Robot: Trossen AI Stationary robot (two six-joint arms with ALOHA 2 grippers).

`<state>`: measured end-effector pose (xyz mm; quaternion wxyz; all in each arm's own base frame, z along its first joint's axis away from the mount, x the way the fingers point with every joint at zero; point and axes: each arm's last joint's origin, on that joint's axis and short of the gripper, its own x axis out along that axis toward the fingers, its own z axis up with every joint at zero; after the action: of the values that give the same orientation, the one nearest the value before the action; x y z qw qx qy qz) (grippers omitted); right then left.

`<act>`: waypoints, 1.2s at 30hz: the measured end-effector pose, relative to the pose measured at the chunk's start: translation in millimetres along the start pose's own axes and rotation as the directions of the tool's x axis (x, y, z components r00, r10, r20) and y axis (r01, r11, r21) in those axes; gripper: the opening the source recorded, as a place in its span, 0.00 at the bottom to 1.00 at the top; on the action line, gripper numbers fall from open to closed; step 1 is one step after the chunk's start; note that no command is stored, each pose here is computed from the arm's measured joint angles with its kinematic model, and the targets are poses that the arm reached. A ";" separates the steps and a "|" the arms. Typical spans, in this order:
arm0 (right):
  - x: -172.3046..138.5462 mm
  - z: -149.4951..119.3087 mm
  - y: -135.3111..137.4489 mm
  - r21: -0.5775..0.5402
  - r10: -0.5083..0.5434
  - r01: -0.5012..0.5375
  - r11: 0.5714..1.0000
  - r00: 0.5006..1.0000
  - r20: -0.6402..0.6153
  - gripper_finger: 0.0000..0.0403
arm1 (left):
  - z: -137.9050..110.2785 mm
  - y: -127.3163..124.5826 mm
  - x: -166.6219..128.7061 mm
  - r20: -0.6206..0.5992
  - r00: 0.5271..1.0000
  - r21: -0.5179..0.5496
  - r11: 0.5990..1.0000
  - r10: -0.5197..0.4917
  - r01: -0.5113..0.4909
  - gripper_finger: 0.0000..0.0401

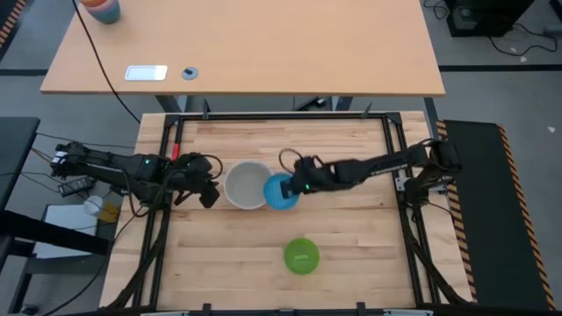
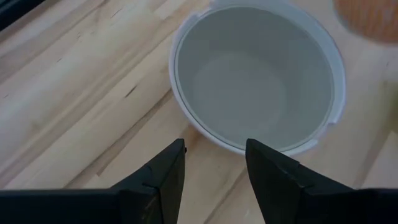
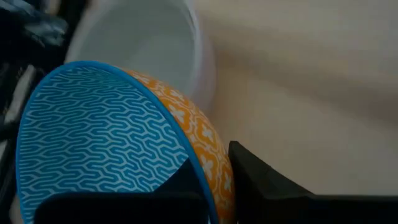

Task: Nest bowls inside each other
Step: Stack the blue bowl on top of the gray bowl

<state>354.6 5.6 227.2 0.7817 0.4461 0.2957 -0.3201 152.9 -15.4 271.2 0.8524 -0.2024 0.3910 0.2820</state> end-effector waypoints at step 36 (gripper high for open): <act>100.4 33.1 32.9 -0.327 -0.016 -0.031 0.944 0.990 -0.142 0.12 | -1.2 -4.6 0.3 -0.080 0.991 -0.202 0.975 -0.105 0.086 0.43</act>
<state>447.9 -34.4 182.9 0.8232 0.3324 0.3983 -0.2307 155.3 -19.4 270.8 0.8219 -0.3176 0.3889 0.2689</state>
